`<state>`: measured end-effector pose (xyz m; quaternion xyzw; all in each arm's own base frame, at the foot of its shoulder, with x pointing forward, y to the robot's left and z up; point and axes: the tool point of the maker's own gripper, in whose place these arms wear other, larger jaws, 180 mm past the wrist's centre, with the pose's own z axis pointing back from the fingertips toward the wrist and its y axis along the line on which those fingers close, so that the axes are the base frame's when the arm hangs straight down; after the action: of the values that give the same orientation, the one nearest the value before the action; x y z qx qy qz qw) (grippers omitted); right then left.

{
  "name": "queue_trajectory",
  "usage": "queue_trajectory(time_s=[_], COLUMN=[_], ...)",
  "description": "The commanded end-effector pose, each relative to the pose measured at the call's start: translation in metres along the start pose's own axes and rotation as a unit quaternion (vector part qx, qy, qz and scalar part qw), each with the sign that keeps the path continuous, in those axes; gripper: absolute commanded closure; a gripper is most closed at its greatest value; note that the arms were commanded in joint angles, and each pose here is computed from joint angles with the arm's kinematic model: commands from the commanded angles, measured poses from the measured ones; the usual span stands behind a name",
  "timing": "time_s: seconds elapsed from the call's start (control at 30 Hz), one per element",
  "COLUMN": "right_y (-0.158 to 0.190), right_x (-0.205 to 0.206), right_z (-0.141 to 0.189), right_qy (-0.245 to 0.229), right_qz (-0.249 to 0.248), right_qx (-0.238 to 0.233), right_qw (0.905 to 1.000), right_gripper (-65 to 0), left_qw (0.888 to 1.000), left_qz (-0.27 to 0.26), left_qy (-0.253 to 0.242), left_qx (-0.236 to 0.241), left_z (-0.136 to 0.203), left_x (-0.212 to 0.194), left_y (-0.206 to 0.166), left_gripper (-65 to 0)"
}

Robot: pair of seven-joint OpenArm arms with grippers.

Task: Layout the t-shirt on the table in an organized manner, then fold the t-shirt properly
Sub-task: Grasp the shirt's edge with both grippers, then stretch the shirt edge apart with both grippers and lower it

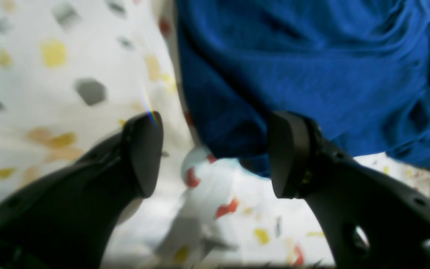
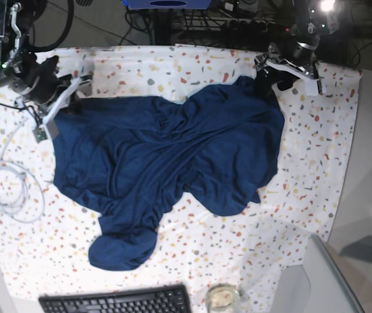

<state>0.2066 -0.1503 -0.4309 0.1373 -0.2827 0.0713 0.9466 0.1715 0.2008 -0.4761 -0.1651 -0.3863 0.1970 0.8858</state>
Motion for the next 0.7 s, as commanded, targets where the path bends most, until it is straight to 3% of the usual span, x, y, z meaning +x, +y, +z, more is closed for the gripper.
queue_trajectory(time_s=[0.0, 0.07, 0.1, 0.13, 0.2, 0.27, 0.4, 0.5, 0.67], right_y=[-0.015, -0.036, -0.047, -0.055, -0.065, -0.066, -0.068, -0.081, -0.067], right_x=[0.009, 0.007, 0.004, 0.006, 0.001, -0.003, -0.009, -0.013, -0.009], right_z=[0.009, 0.016, 0.019, 0.02, 0.018, 0.012, -0.011, -0.018, -0.028], right_qy=[-0.022, -0.035, -0.039, -0.046, -0.049, -0.044, -0.036, -0.037, -0.031], right_qz=[-0.009, -0.048, -0.069, -0.084, -0.103, -0.095, -0.102, -0.14, -0.131], right_qx=[-0.017, -0.045, -0.059, -0.068, -0.072, -0.052, -0.004, -0.004, 0.015], right_qw=[0.9996, 0.9972, 0.9951, 0.9931, 0.9908, 0.9932, 0.9941, 0.9895, 0.9908], right_gripper=[-3.2, -13.1, -21.0, -28.7, -44.9, -54.8, -55.7, -55.7, -55.5], left_qw=[1.0, 1.0, 1.0, 1.0, 1.0, 1.0, 0.999, 0.998, 0.994], left_qz=[-0.002, 0.004, 0.005, 0.006, 0.006, -0.003, -0.037, -0.063, -0.11], left_qy=[0.004, 0.019, 0.018, 0.018, 0.015, 0.01, 0.002, -0.008, -0.025], left_qx=[-0.008, -0.01, -0.013, -0.014, -0.012, -0.013, -0.014, -0.008, -0.012], left_z=[-0.004, -0.007, -0.011, -0.013, -0.013, -0.012, -0.009, 0.0, 0.013], left_x=[0.0, -0.012, -0.011, -0.01, -0.008, -0.001, 0.02, 0.036, 0.062], left_y=[-0.004, -0.005, -0.007, -0.007, -0.006, -0.005, 0.001, 0.008, 0.007], left_gripper=[-41.6, -37.4, -30.6, -22.7, 0.0, 0.0, 0.0, 0.0, 0.0])
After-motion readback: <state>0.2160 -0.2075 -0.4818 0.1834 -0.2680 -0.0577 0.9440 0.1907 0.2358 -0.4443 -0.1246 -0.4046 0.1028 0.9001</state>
